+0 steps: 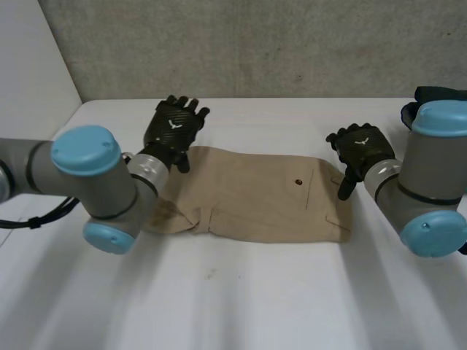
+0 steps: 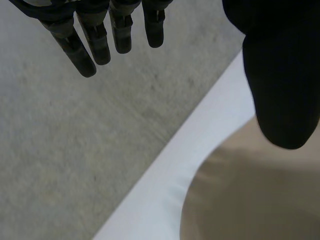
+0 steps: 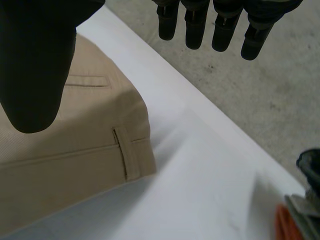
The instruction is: Fold the laundry.
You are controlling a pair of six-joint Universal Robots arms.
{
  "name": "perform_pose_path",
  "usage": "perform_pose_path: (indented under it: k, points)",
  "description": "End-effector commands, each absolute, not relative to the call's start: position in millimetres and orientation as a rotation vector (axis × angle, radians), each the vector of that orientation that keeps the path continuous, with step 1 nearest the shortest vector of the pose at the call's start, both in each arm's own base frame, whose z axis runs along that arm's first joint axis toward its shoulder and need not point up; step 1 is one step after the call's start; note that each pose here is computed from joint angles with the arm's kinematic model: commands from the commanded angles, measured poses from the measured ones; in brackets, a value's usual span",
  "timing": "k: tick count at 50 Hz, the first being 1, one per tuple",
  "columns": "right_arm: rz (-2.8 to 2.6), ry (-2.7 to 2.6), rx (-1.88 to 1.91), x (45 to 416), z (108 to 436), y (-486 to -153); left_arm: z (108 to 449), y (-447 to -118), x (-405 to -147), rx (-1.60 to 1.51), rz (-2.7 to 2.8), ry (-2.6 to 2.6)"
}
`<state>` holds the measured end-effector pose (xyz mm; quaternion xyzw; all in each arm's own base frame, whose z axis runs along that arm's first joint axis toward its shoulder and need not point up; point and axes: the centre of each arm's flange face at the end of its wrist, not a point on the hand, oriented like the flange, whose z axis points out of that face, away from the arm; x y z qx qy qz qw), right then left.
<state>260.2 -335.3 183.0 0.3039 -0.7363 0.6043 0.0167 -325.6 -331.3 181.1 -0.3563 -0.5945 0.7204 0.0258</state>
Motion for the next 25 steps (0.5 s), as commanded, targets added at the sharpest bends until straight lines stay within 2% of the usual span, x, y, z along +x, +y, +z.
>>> perform_pose_path:
  k: [1, 8, 13, 25]
  points:
    - [1.806, -2.508, 0.789, 246.8, 199.4, -324.6, 187.7, -337.2, -296.2, -1.092, 2.034, -2.059]
    - [1.664, -2.655, 0.819, 242.1, 201.2, -306.8, 186.3, -337.1, -272.3, -1.113, 1.871, -2.188]
    - [1.543, -2.758, 0.879, 242.0, 187.4, -289.7, 171.1, -335.9, -262.3, -1.160, 1.730, -2.204]
    - [1.505, -2.765, 0.885, 238.9, 164.1, -279.3, 129.0, -337.0, -283.0, -1.260, 1.722, -2.119]
